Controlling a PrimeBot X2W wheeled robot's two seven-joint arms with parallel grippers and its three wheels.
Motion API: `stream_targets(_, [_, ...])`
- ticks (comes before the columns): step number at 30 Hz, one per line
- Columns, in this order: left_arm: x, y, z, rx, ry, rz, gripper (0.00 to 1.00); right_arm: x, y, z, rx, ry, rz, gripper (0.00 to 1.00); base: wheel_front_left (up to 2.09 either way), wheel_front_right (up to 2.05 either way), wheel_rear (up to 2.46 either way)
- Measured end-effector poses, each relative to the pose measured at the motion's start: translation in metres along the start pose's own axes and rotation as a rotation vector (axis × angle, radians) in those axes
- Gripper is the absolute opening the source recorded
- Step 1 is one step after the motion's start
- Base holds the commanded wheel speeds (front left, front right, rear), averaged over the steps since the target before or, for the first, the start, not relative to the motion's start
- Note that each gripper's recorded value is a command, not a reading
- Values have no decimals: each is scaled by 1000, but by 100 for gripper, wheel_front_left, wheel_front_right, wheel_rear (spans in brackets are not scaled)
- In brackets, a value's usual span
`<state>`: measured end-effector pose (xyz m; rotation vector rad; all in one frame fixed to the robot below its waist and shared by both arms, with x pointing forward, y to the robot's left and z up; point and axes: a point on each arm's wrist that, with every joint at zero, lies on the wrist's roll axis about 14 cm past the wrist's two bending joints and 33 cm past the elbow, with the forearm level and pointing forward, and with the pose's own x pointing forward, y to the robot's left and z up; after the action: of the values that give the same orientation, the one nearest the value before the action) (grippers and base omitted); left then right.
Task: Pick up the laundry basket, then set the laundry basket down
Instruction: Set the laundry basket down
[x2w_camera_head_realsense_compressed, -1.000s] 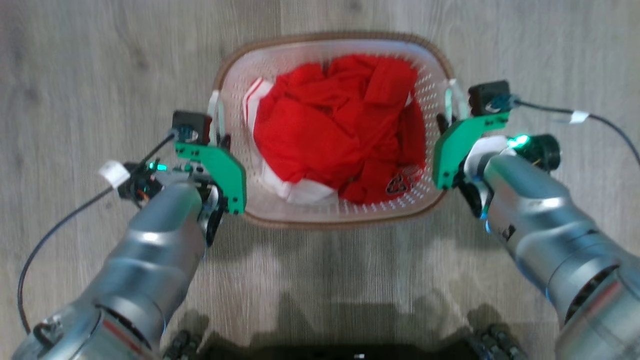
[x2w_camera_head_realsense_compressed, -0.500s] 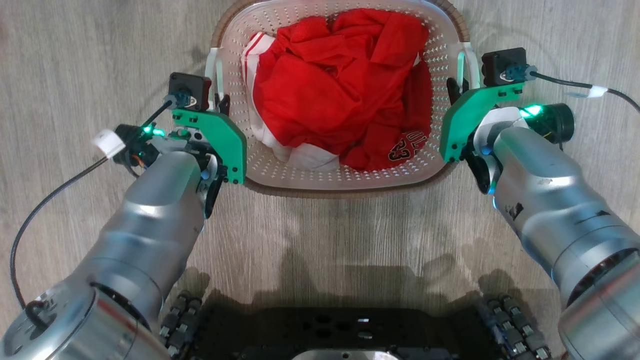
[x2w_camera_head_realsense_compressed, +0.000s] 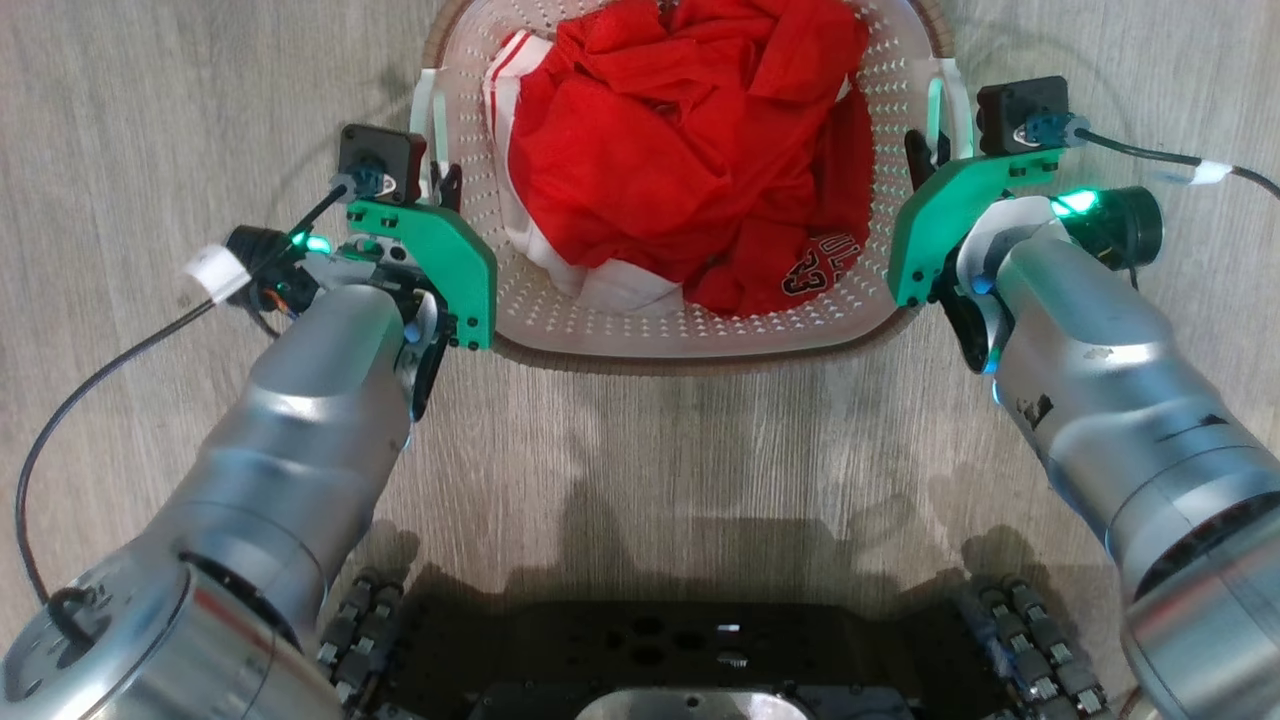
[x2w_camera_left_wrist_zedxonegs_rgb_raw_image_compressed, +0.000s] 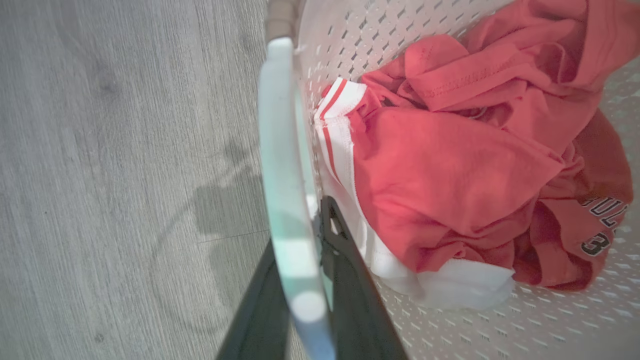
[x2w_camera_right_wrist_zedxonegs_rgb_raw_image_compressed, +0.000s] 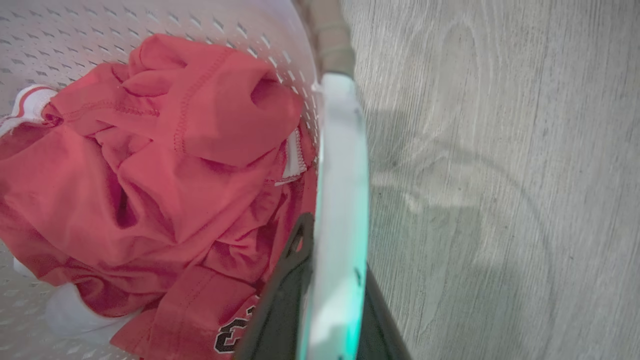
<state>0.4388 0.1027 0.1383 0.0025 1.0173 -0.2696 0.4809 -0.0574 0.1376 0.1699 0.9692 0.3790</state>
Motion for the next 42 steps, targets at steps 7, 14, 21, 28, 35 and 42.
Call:
stream_targets(7, [-1, 0, 3, 2, -7, 7, 0, 0, 0, 5, -6, -13, -6, 0, 0, 0, 0])
stream_targets(14, [-5, 9, 8, 3, -17, 46, 100, -4, -5, 12, -30, -25, -23, 90, 0, 0, 0])
stream_targets(21, [-8, 10, 14, 2, -32, 56, 100, -7, -8, 20, -38, -37, -35, 100, 0, 0, 0])
stream_targets(28, [-14, 8, 30, -10, -70, 64, 100, -15, -9, 34, -55, -70, -48, 100, 0, 0, 0])
stream_targets(35, [-29, 3, 64, -83, -174, 66, 100, -32, -5, 54, -72, -131, -53, 100, 0, 0, 0])
stream_targets(42, [-62, 5, 98, -107, -312, 74, 100, -62, 10, 94, -90, -253, -38, 100, 0, 0, 0])
